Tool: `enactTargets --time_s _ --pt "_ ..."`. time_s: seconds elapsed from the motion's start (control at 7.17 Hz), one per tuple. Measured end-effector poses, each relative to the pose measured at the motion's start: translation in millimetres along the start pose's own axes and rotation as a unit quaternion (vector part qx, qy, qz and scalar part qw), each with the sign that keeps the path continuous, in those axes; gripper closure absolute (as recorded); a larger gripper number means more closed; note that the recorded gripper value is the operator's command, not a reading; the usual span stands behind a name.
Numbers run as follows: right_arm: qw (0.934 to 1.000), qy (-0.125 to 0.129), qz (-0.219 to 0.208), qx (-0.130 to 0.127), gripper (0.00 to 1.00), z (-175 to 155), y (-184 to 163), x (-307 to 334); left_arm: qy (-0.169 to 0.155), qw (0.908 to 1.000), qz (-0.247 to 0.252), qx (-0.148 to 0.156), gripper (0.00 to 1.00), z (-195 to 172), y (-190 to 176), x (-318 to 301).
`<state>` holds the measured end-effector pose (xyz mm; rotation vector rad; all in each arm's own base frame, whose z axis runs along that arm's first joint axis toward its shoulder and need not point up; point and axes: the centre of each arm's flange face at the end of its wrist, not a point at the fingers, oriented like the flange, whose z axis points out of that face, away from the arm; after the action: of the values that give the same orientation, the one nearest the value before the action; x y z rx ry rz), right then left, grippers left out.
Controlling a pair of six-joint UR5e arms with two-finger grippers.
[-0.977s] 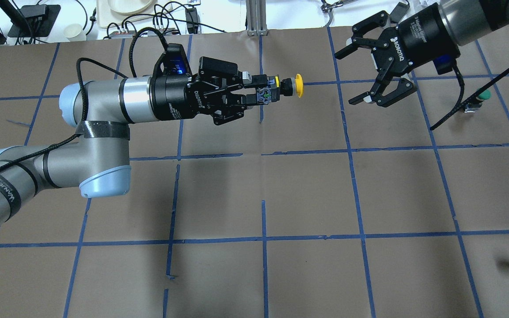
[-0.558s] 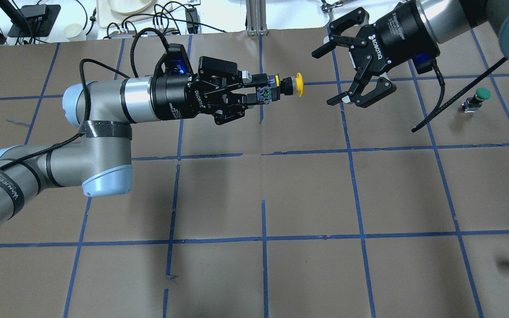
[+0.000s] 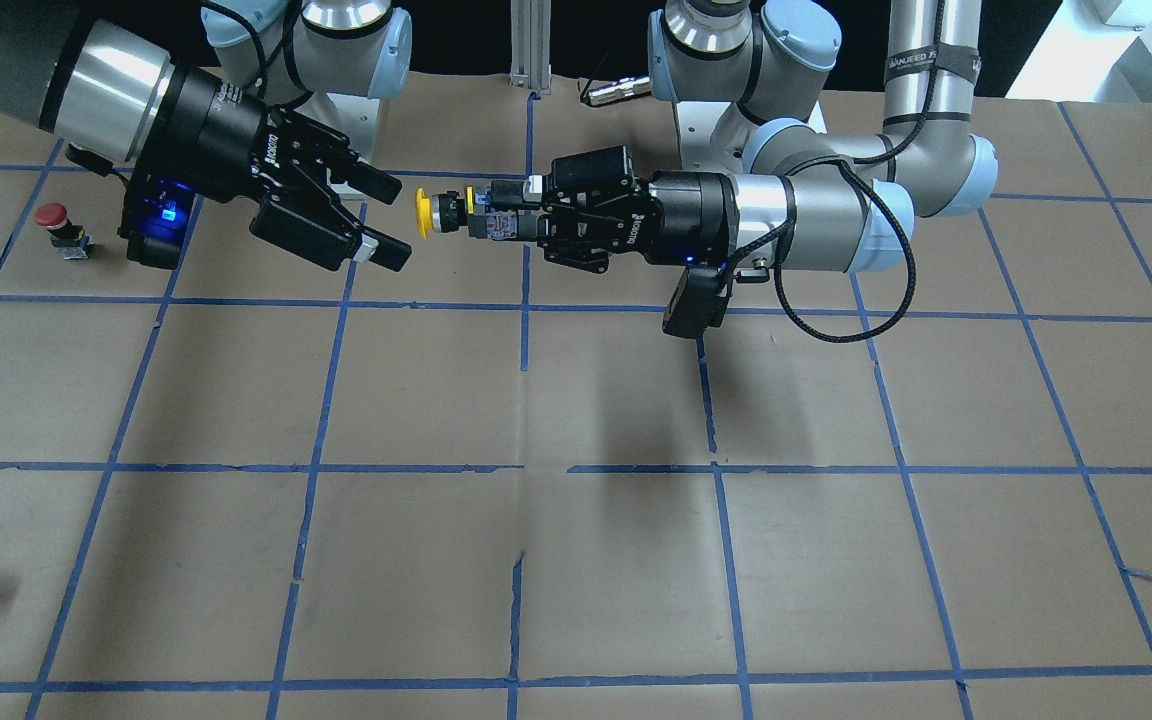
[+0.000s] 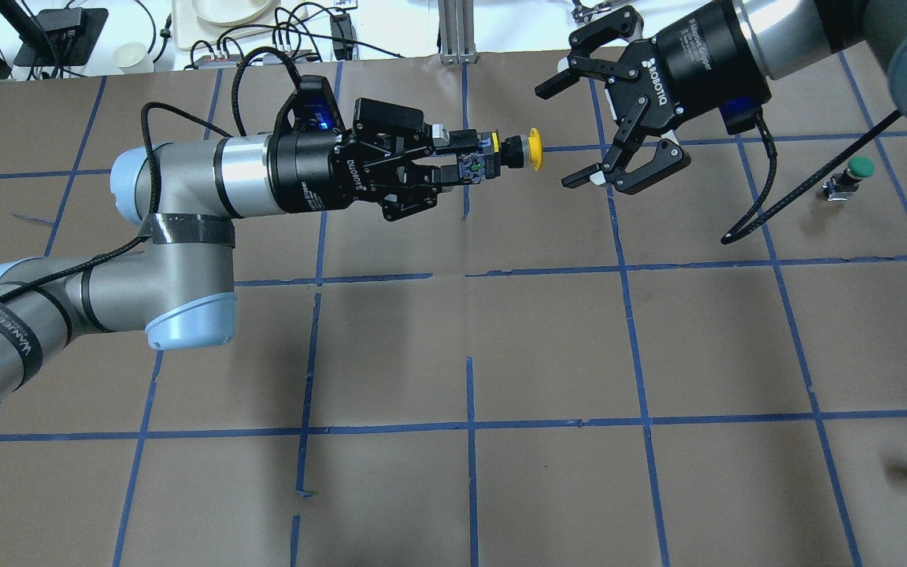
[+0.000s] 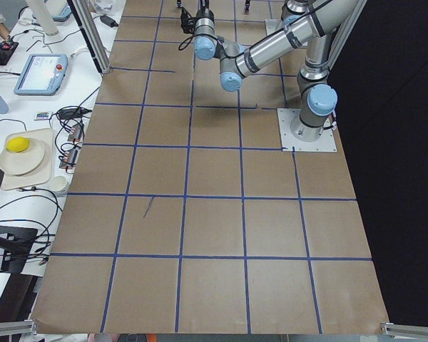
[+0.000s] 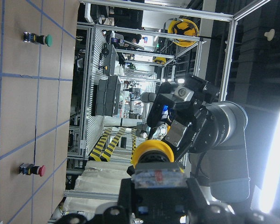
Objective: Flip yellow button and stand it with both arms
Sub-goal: 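Close the right gripper on the yellow cap held by the left gripper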
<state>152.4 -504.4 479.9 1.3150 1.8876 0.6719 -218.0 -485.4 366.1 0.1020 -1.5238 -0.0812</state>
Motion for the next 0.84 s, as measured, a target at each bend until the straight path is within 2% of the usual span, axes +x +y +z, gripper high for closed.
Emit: enactTargets --time_s 0.28,0.56,0.84 --pt "0.9998 -0.001 0.002 -0.02 0.04 10 2 -3 0.0 1.0 0.002 0.0 0.95 0 0 1" --pt "0.9996 0.002 0.006 -0.027 0.27 14 1 -3 0.0 1.0 0.002 0.001 0.95 -1 0 2" --pt "0.9996 0.003 0.008 -0.028 0.36 15 2 -2 0.001 1.0 0.002 0.0 0.95 -1 1 2"
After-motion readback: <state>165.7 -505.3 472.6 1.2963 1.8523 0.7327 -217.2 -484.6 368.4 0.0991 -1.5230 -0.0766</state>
